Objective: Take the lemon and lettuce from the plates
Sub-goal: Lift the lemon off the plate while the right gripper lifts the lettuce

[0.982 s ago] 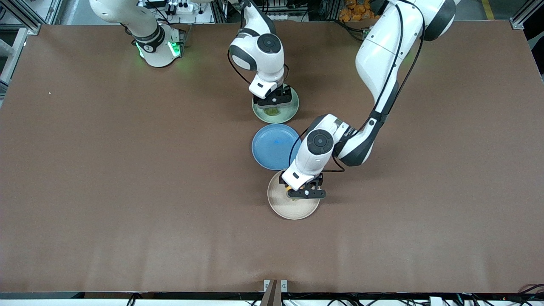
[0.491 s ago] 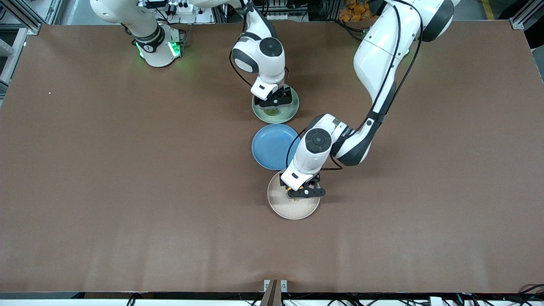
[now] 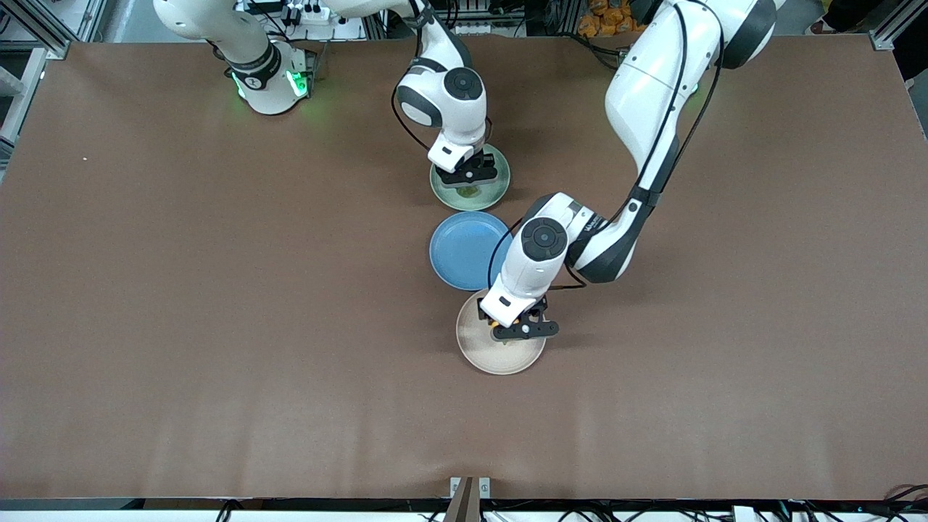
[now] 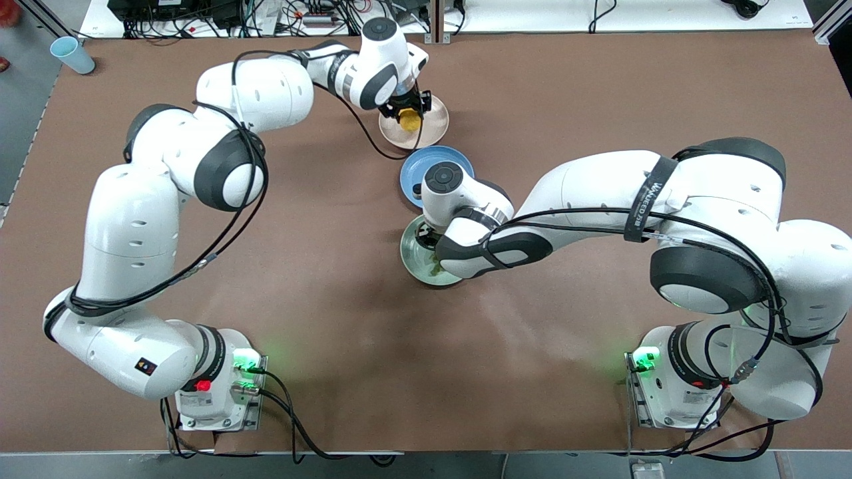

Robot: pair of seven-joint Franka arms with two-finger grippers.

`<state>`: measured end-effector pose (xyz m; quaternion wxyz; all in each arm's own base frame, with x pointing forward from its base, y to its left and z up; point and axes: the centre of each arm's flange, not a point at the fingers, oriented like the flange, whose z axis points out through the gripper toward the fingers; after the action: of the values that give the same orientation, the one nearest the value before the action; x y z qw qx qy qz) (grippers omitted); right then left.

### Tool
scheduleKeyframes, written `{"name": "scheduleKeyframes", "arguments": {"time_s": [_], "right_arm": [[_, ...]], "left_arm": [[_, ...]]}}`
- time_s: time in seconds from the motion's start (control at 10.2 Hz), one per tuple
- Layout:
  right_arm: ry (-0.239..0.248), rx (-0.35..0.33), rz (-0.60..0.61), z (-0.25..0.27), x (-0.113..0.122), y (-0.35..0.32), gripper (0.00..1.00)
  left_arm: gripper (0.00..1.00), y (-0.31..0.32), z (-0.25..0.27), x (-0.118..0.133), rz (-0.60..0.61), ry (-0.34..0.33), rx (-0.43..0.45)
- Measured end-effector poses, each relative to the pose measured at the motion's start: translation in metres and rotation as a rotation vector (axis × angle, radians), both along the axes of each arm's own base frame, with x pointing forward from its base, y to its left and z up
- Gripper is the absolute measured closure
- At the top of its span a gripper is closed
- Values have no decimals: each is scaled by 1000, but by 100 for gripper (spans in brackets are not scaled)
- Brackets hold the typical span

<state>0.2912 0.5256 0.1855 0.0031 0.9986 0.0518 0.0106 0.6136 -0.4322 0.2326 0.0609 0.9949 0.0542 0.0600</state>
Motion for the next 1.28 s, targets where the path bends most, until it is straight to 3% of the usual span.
{"name": "scheduleKeyframes", "arguments": {"time_s": [0.2, 0.29, 0.49, 0.98, 1.28], "right_arm": [[20, -35, -27, 3, 1, 1, 95], [41, -71, -31, 9, 2, 4, 98], [64, -111, -36, 27, 9, 14, 98], [49, -87, -67, 50, 30, 11, 98], [48, -84, -80, 52, 37, 7, 98]], "left_arm": [[34, 18, 35, 4, 49, 7, 11], [34, 33, 48, 3, 63, 11, 20], [34, 68, 57, -10, 90, 33, 46], [34, 195, 50, -59, 19, 2, 78], [34, 261, 41, -61, -12, 29, 109]]}}
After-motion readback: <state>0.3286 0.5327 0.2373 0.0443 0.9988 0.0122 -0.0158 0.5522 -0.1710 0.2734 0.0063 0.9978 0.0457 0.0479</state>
